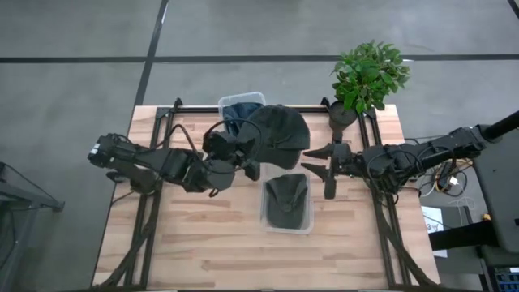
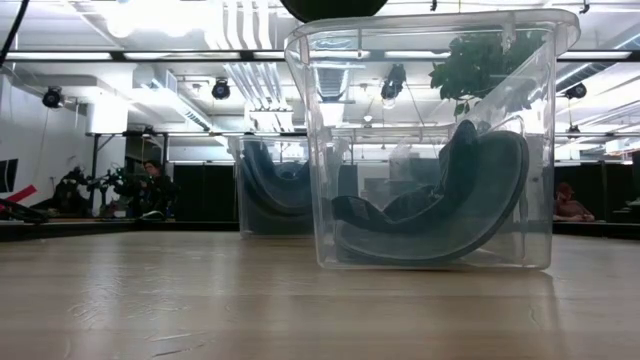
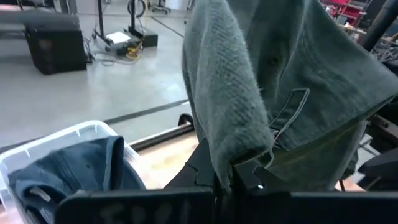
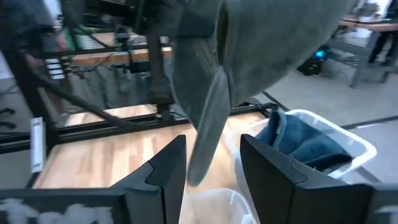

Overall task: Pick & Place hat
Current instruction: Put the black cap into the bottom transparent bin

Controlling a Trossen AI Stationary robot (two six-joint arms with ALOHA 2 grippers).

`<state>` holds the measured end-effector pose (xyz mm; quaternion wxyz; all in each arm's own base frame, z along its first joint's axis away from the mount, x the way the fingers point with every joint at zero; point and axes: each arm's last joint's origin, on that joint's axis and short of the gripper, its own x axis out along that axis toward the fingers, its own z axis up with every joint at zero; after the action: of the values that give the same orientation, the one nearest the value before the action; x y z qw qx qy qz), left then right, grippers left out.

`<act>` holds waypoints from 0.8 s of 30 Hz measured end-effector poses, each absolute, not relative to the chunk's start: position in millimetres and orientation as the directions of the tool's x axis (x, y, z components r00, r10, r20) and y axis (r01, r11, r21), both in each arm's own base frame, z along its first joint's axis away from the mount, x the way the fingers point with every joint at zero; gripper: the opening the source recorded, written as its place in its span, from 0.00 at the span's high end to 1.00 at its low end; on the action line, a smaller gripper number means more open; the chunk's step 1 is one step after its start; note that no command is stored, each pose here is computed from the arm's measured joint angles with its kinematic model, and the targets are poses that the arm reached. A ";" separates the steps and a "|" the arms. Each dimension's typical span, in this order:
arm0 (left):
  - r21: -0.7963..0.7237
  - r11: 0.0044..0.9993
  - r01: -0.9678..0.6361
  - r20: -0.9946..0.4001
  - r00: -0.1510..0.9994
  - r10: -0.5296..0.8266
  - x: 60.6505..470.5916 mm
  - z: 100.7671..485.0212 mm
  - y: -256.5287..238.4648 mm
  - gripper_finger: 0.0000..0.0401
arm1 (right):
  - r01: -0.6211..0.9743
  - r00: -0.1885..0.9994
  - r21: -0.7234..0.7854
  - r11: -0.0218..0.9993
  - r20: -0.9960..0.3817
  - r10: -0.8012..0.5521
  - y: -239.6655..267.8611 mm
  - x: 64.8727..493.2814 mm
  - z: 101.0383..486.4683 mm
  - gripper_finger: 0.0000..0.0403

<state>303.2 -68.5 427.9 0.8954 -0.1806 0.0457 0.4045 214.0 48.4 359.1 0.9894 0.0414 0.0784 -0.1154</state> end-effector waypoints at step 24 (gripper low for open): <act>-0.279 0.592 -0.756 -0.181 0.647 0.741 304.3 432.4 -69.3 0.99 | 0.385 0.914 0.078 0.920 -0.169 -0.368 34.9 266.1 381.2 0.75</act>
<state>304.3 -69.3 432.4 0.8920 -0.1670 0.0230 0.4194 266.1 34.9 381.2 0.9767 0.0550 0.0759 -0.1929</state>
